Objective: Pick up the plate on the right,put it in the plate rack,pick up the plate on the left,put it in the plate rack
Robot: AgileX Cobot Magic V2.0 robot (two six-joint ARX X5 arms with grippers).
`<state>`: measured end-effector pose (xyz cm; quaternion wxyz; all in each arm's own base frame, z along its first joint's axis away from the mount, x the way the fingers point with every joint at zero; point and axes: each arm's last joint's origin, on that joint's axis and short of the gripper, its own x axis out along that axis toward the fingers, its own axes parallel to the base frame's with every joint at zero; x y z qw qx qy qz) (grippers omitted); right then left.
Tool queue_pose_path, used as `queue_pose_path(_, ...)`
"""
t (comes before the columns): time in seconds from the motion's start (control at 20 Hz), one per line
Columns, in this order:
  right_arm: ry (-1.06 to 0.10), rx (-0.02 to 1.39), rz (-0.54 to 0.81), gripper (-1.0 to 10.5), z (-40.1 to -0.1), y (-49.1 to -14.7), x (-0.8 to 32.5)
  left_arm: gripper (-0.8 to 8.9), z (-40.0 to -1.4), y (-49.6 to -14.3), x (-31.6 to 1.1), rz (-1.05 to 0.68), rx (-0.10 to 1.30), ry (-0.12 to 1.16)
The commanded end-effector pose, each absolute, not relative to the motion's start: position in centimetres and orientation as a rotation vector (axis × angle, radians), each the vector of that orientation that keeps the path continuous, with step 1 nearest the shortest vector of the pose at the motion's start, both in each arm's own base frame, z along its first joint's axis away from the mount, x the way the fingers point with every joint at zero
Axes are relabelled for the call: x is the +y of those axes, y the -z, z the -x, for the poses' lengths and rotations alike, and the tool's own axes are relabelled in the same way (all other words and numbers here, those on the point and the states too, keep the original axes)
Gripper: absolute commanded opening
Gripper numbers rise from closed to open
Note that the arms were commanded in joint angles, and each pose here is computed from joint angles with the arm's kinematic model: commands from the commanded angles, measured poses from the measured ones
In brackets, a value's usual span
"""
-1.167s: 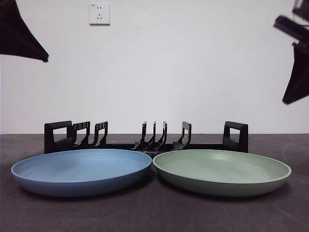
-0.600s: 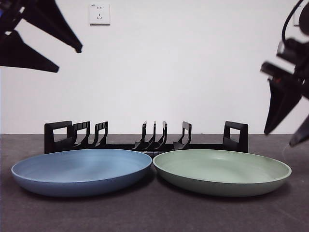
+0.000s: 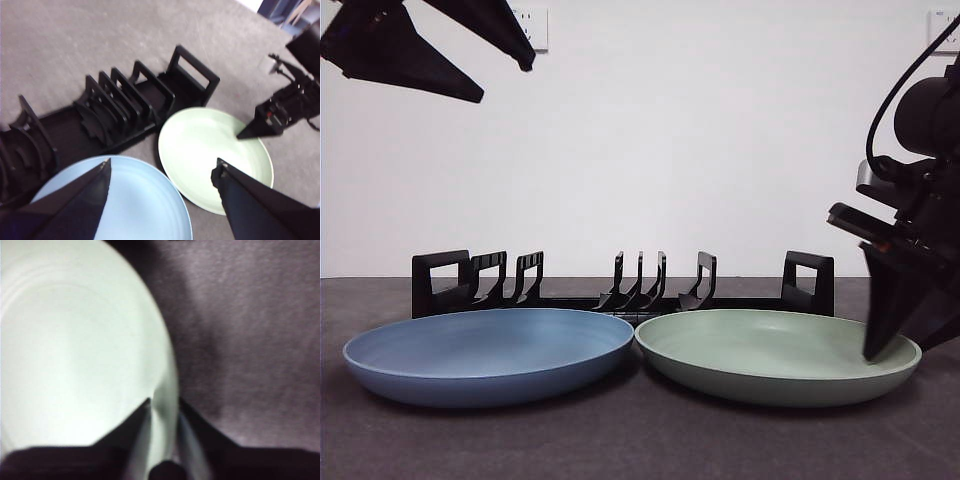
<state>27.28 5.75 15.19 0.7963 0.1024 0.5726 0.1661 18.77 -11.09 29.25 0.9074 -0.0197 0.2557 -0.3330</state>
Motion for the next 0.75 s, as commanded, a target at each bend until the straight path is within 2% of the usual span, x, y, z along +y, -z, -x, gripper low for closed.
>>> queue_pose_path(0.05, -0.319, 1.231, -0.209, -0.2, -27.3, -15.1, 5.7, 3.46, -18.8, -28.9, -11.4, 0.006, 0.545, 0.706)
queue_pose_path(0.4, -0.293, 1.199, -0.224, -0.2, -26.9, -16.5, 5.4, 3.46, -17.9, -28.2, -13.1, -0.137, 0.554, 0.799)
queue_pose_path(0.75, -0.299, 1.096, -0.251, -0.2, -25.8, -20.6, 5.2, 3.46, -15.9, -27.0, -16.8, -0.403, 0.519, 0.960)
